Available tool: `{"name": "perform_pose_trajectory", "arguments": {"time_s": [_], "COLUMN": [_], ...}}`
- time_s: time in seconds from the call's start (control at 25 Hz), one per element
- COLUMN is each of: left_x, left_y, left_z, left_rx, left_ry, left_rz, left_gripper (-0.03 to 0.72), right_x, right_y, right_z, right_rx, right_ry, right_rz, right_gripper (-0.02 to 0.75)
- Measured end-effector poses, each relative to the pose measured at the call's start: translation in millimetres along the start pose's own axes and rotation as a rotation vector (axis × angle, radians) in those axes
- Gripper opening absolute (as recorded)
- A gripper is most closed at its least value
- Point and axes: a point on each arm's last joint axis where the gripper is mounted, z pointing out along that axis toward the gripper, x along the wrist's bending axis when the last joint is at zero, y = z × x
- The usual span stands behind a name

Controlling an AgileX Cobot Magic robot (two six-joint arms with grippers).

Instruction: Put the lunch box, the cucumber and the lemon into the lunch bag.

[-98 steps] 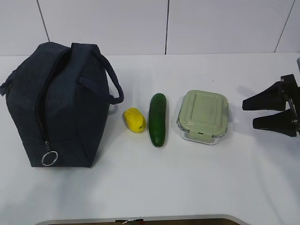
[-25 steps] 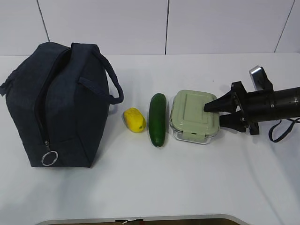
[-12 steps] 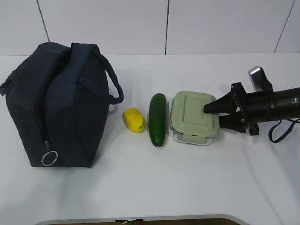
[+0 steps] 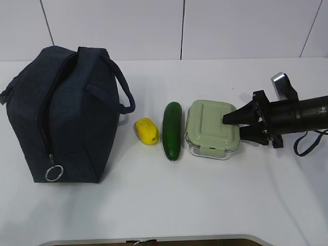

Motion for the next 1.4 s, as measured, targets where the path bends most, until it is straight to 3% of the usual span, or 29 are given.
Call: {"name": "perform_pose_trajectory", "arguments": {"time_s": [1.4], "left_x": [-0.9], "left_y": [0.0], "left_z": [0.0], "left_rx": [0.0], "left_ry": [-0.01], "left_rz": [-0.005], "left_gripper": [0.295], "right_x": [1.1], "right_y": [-5.3], "right_z": [1.7], "right_rx": [0.054], "right_ry": [0.042], "right_rz": [-0.008], "right_gripper": [0.386]}}
